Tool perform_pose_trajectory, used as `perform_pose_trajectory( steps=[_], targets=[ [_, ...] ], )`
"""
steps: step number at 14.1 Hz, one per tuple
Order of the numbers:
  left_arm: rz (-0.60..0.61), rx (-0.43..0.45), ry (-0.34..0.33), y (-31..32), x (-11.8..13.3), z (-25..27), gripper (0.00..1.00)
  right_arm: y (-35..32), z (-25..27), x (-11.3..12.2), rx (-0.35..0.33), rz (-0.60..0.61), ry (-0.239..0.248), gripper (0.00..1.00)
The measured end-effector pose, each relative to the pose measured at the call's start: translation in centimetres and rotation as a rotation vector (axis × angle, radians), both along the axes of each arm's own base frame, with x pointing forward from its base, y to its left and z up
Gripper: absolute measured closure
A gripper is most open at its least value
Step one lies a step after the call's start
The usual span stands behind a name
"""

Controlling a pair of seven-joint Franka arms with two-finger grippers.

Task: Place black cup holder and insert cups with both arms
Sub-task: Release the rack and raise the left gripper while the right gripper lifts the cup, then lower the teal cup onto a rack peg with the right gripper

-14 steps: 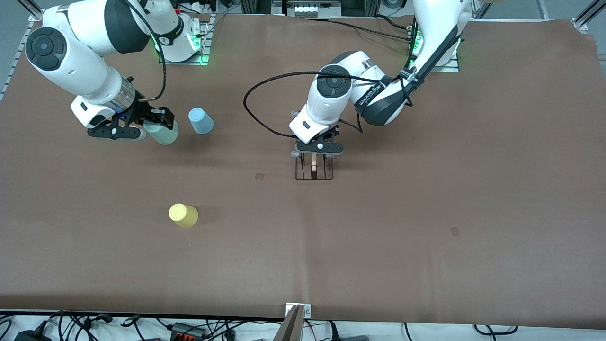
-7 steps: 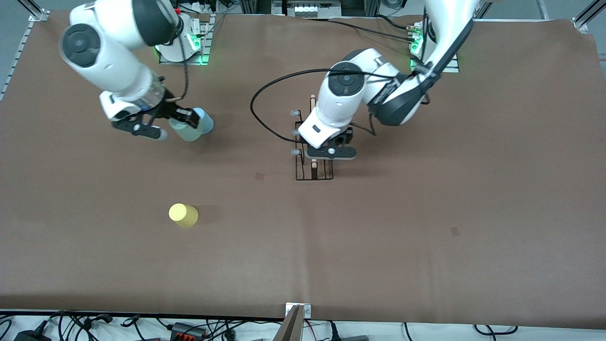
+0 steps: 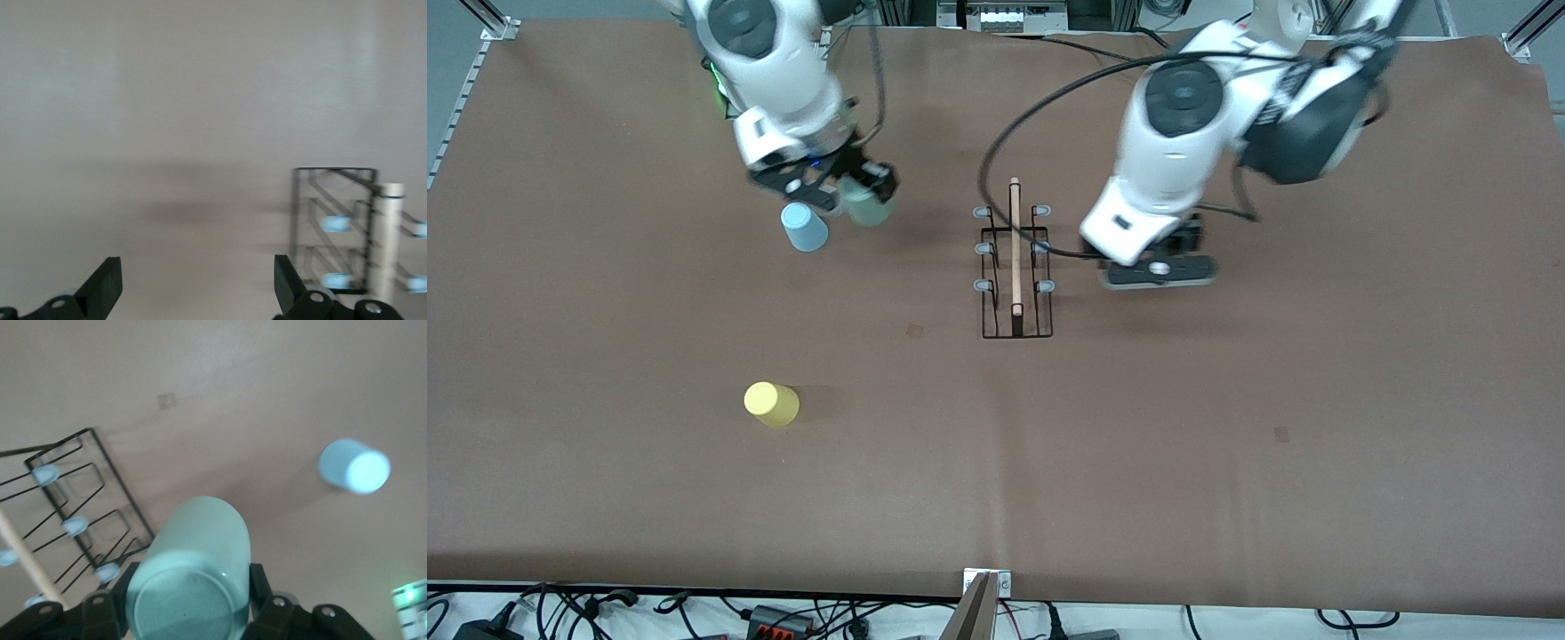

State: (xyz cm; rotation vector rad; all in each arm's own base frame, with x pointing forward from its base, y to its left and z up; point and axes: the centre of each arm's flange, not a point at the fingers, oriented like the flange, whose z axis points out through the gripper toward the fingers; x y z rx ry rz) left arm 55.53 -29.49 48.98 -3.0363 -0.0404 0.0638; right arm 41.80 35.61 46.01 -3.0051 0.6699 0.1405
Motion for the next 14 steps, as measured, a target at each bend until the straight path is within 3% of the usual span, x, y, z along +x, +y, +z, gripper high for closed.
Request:
perform_pose_trajectory(
  steps=[5,10,14],
  targets=[
    [-0.119,0.005,0.043,11.9,3.8,4.7,0.00,7.1,-2.7,-3.5,0.067,-0.116,-0.026,0.31],
    [-0.229,-0.009,0.074,18.8,4.8,9.1,0.00,9.7,-7.7,-4.1,0.049,-0.123,-0.021,0.31],
    [-0.275,-0.023,0.105,21.7,5.5,8.3,0.00,10.6,-9.4,-4.2,0.055,-0.118,-0.028,0.31]
  ],
)
